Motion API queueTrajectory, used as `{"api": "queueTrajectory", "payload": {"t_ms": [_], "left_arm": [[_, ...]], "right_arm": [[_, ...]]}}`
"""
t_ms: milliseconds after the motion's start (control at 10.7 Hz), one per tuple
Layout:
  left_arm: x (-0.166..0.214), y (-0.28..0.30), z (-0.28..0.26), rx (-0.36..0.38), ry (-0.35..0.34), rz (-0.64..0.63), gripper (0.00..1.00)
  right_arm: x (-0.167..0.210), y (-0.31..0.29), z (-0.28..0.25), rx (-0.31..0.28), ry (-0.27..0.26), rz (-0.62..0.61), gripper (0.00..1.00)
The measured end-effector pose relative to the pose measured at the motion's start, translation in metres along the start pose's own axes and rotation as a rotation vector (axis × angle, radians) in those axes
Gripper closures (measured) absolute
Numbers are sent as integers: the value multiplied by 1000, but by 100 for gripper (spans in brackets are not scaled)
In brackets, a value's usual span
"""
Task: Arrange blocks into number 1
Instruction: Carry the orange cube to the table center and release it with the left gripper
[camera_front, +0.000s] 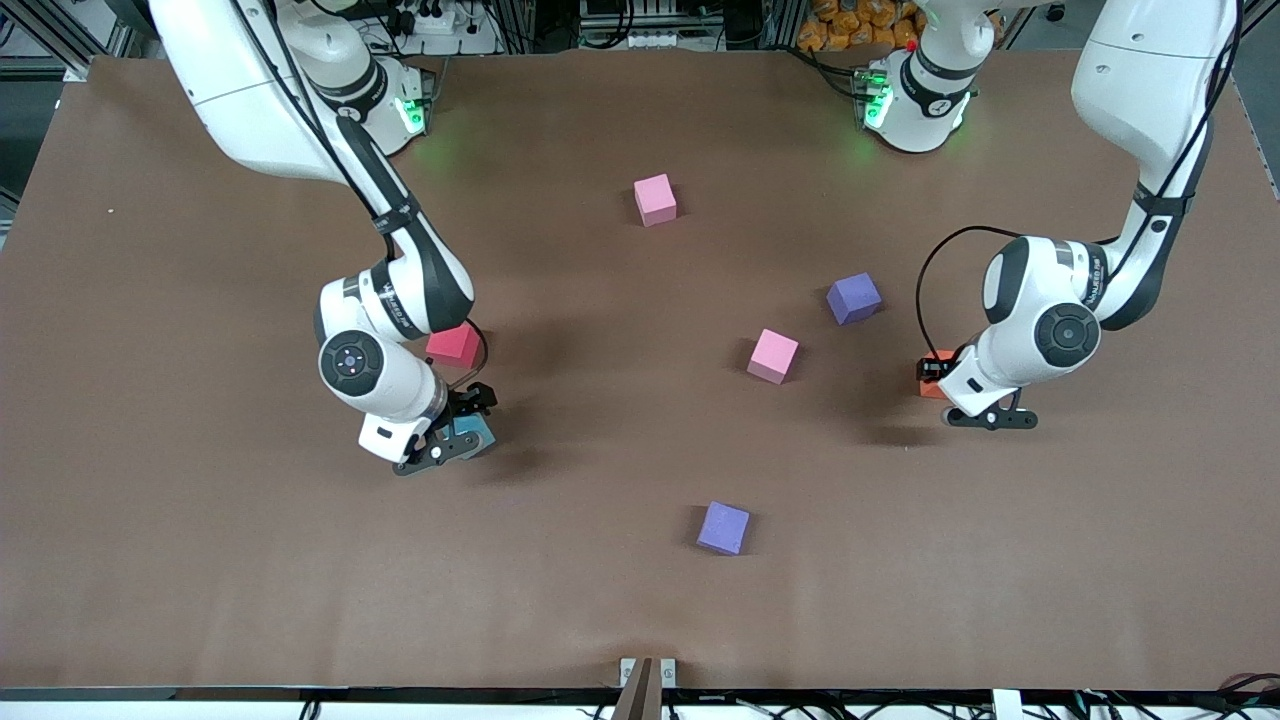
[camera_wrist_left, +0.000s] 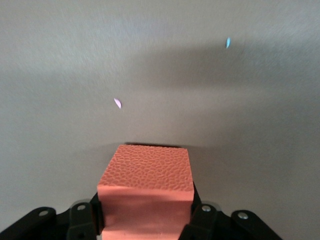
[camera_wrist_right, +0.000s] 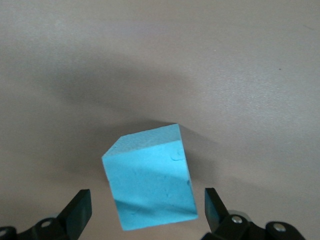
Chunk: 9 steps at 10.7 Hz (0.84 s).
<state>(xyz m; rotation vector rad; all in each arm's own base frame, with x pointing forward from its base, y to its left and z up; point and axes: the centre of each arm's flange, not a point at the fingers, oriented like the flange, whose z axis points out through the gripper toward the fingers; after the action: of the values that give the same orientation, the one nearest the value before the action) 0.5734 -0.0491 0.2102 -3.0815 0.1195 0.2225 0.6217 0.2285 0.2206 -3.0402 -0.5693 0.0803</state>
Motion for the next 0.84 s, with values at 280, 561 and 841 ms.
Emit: {"api": "queueTrajectory", "payload": {"t_ms": [280, 561, 841], "left_arm": [[18, 27, -64, 24, -49, 33, 39], [9, 119, -91, 56, -49, 6, 40], [-18, 239, -93, 34, -38, -82, 40]], "right_arm": [[2, -3, 6, 0, 16, -28, 0], [3, 1, 18, -3, 24, -69, 4], [4, 8, 21, -6, 29, -130, 38]]}}
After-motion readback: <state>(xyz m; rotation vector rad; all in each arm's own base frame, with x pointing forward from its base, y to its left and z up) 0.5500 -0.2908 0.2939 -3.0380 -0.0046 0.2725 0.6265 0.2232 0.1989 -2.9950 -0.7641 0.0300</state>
